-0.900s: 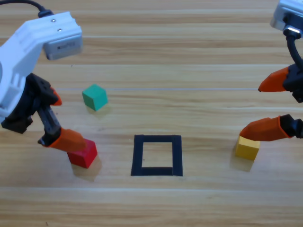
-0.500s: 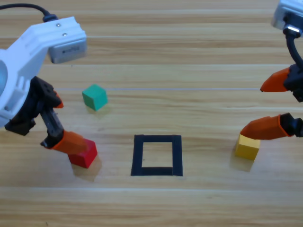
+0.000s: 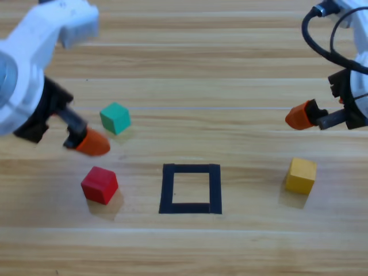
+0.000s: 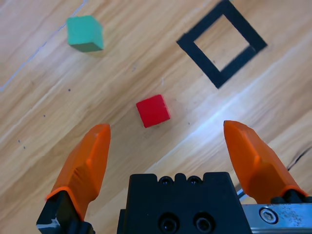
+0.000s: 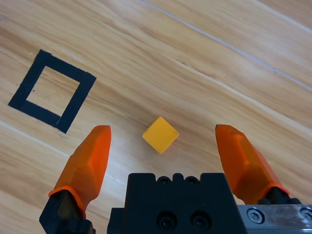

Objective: Stack the blocks in the rectangular block: red at the bottom, yellow in the middle, green on top

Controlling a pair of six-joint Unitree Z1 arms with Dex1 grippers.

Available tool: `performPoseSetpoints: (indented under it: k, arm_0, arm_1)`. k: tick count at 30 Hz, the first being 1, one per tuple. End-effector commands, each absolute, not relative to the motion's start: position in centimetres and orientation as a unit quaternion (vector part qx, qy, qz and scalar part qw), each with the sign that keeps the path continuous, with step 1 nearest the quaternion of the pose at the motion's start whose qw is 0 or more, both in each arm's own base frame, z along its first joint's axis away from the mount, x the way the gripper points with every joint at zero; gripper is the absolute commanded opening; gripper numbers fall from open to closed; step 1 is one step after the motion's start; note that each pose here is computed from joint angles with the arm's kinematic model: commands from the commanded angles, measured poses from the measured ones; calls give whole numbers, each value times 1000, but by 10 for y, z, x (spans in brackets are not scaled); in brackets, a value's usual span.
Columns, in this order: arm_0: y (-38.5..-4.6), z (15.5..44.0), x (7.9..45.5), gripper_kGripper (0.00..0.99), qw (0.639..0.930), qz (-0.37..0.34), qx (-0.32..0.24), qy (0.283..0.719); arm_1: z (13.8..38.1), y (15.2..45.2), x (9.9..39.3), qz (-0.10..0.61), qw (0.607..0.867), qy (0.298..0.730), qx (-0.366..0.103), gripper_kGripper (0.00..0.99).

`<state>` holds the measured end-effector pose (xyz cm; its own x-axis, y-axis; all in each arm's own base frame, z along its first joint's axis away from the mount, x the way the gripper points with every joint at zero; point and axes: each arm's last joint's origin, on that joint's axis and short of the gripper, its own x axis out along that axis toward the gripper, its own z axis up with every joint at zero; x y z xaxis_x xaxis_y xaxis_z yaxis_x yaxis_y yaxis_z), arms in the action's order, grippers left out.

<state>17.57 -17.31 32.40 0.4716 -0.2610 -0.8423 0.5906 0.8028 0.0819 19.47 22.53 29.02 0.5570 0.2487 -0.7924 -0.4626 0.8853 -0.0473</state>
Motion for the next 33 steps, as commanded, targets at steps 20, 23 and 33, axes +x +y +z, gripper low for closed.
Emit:
performPoseSetpoints:
  k: [20,23,33]
  arm_0:
    - [-194,274,240,990,779,-64,50,621]
    - [-199,260,246,988,767,-61,66,636]
    - [-213,214,261,986,730,-62,100,673]
  arm_1:
    - [238,251,221,6,843,535,60,989]
    - [229,256,228,-9,837,544,59,986]
    - [200,255,250,-59,813,573,80,979]
